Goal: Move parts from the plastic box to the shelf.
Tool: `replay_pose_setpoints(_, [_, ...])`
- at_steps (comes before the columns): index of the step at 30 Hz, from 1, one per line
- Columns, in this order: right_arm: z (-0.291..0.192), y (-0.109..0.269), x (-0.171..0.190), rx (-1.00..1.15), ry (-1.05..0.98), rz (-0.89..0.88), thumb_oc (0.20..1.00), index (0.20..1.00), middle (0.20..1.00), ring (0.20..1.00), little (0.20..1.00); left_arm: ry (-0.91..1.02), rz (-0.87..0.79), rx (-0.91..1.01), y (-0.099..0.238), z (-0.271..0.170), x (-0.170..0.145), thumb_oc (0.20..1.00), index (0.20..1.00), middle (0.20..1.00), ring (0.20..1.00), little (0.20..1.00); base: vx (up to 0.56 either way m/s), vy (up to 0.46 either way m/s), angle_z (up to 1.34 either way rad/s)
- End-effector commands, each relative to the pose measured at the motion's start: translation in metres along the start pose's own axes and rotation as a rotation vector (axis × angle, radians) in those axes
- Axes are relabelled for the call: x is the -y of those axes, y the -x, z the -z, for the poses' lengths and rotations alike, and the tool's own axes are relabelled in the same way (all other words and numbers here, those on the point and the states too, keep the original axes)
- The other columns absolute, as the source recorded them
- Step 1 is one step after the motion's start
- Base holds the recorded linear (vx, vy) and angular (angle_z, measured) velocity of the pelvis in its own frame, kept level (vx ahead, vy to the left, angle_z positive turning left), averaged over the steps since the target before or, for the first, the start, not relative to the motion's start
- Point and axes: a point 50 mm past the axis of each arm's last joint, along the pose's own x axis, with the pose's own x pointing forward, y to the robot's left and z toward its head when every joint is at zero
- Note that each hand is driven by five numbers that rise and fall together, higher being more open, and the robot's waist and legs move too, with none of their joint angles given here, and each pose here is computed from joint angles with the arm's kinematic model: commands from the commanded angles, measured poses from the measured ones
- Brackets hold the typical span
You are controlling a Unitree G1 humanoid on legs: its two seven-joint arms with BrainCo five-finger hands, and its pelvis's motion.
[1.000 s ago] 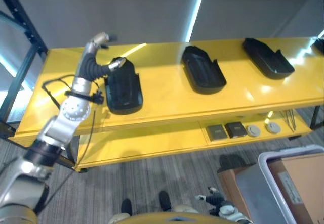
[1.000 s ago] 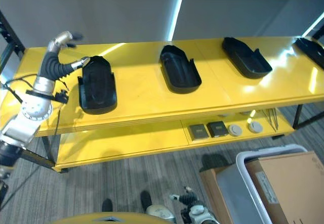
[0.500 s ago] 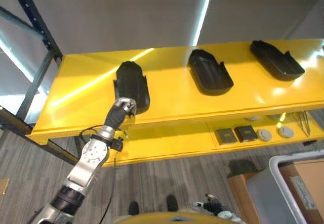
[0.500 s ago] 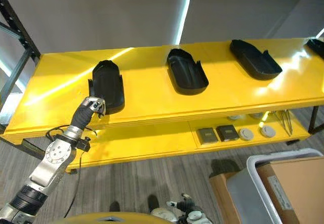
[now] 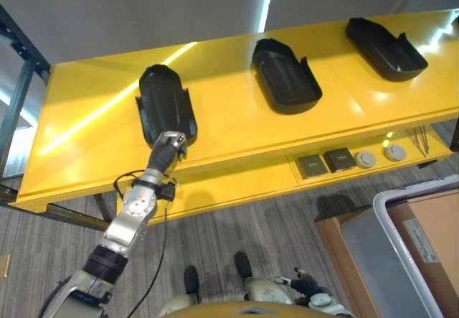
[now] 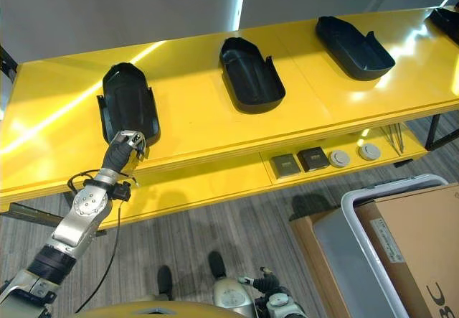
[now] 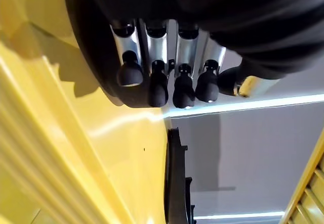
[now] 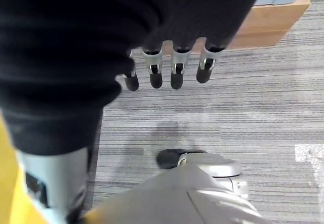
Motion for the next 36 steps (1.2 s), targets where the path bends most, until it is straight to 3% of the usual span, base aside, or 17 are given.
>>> replay_pose_setpoints(1, [0.006, 0.001, -0.006, -0.026, -0.002, 0.002, 1.0, 1.0, 1.0, 1.0, 1.0, -0.001, -0.071, 0.141, -0.022, -0.028, -0.008, 0.2, 0.2, 0.2, 0.2, 0.2, -0.01, -0.015, -0.05])
replay_pose_setpoints(11, [-0.005, 0.0, -0.005, 0.013, -0.002, 0.011, 1.0, 1.0, 1.0, 1.0, 1.0, -0.055, -0.126, 0.201, -0.034, -0.044, -0.018, 0.2, 0.2, 0.2, 0.2, 0.2, -0.01, -0.002, -0.07])
replay_pose_setpoints(21, [0.011, 0.003, -0.006, -0.041, -0.036, 0.009, 1.0, 1.0, 1.0, 1.0, 1.0, -0.139, -0.108, 0.251, 0.007, -0.044, -0.025, 0.2, 0.2, 0.2, 0.2, 0.2, 0.02, 0.003, 0.08])
replay_pose_setpoints(22, [0.011, 0.003, -0.006, -0.041, -0.036, 0.009, 1.0, 1.0, 1.0, 1.0, 1.0, -0.139, -0.108, 0.25, 0.008, -0.044, -0.025, 0.238, 0.238, 0.238, 0.238, 0.238, 0.0, 0.003, 0.23])
replay_pose_setpoints(24, [0.012, 0.003, -0.008, -0.044, -0.042, 0.012, 1.0, 1.0, 1.0, 1.0, 1.0, -0.165, -0.196, 0.257, 0.021, -0.04, -0.032, 0.57, 0.57, 0.57, 0.57, 0.57, 0.0, 0.0, 0.23])
replay_pose_setpoints(26, [0.014, 0.004, -0.011, -0.052, -0.049, 0.02, 1.0, 1.0, 1.0, 1.0, 1.0, -0.141, -0.258, 0.211, 0.031, -0.027, -0.033, 0.699, 0.699, 0.699, 0.699, 0.699, -0.02, -0.009, 0.31])
replay_pose_setpoints(27, [0.011, 0.004, -0.013, -0.044, -0.048, 0.027, 1.0, 1.0, 1.0, 1.0, 1.0, -0.2, -0.306, 0.174, 0.041, -0.018, -0.037, 0.859, 0.859, 0.859, 0.859, 0.859, -0.04, -0.006, 0.36])
replay_pose_setpoints(28, [0.011, 0.004, -0.013, -0.044, -0.048, 0.027, 1.0, 1.0, 1.0, 1.0, 1.0, -0.2, -0.306, 0.174, 0.041, -0.018, -0.037, 0.859, 0.859, 0.859, 0.859, 0.859, -0.03, -0.007, 0.43])
replay_pose_setpoints(29, [0.012, 0.004, -0.014, -0.048, -0.048, 0.028, 1.0, 1.0, 1.0, 1.0, 1.0, -0.236, -0.316, 0.153, 0.045, -0.012, -0.037, 1.0, 1.0, 1.0, 1.0, 1.0, 0.0, 0.0, 0.29])
replay_pose_setpoints(31, [0.012, 0.004, -0.015, -0.048, -0.05, 0.043, 1.0, 1.0, 1.0, 1.0, 1.0, -0.359, -0.333, 0.039, 0.057, 0.012, -0.043, 1.0, 1.0, 1.0, 1.0, 1.0, -0.01, -0.002, 0.42])
replay_pose_setpoints(36, [0.01, 0.004, -0.013, -0.039, -0.043, 0.058, 1.0, 1.0, 1.0, 1.0, 1.0, -0.463, -0.289, -0.22, 0.086, 0.064, -0.046, 1.0, 1.0, 1.0, 1.0, 1.0, -0.04, -0.005, 0.36])
